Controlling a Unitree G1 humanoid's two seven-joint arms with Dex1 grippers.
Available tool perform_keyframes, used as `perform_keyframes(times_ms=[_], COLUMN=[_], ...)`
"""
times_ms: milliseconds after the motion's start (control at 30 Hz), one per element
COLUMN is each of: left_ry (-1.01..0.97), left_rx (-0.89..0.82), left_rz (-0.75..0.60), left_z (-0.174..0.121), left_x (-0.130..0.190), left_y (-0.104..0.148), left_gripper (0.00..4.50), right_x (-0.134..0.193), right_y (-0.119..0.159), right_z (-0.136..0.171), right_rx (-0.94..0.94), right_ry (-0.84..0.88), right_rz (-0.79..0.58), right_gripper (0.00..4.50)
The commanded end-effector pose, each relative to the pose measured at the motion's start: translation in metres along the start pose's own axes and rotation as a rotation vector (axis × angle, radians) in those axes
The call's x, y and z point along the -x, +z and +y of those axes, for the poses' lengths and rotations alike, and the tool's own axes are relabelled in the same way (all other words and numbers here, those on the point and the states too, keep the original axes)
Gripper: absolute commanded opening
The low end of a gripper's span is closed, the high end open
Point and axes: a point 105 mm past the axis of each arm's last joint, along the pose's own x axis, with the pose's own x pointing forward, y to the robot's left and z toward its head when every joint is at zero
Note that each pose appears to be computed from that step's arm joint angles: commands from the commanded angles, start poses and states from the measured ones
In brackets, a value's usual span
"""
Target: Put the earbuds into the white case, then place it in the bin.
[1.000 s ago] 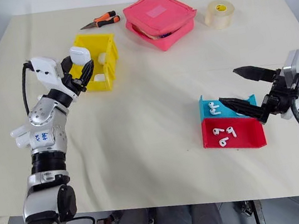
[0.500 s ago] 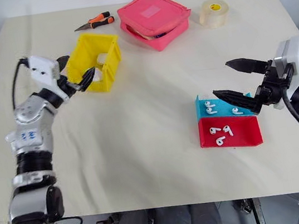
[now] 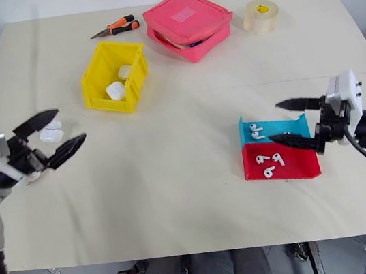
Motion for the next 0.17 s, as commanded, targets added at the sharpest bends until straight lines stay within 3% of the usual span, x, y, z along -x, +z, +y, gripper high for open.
perform_keyframes(times_ms=[33, 167], left_ry=[-0.017, 0.015], left_rx=[-0.041, -0.041], left_rz=[-0.033, -0.057], left_z=[-0.0021, -0.0035], left_x=[0.0068, 0.0091], left_y=[0.0171, 0.0176], left_gripper=[4.47, 4.47], right_x=[0.0049, 0.0087], right_y=[0.0092, 0.0112], right_z=[0.0003, 0.0035], right_rx=[0.05, 0.046], right_ry=[0.014, 0.013], right_rz=[-0.008, -0.025], right_gripper=[4.5, 4.5])
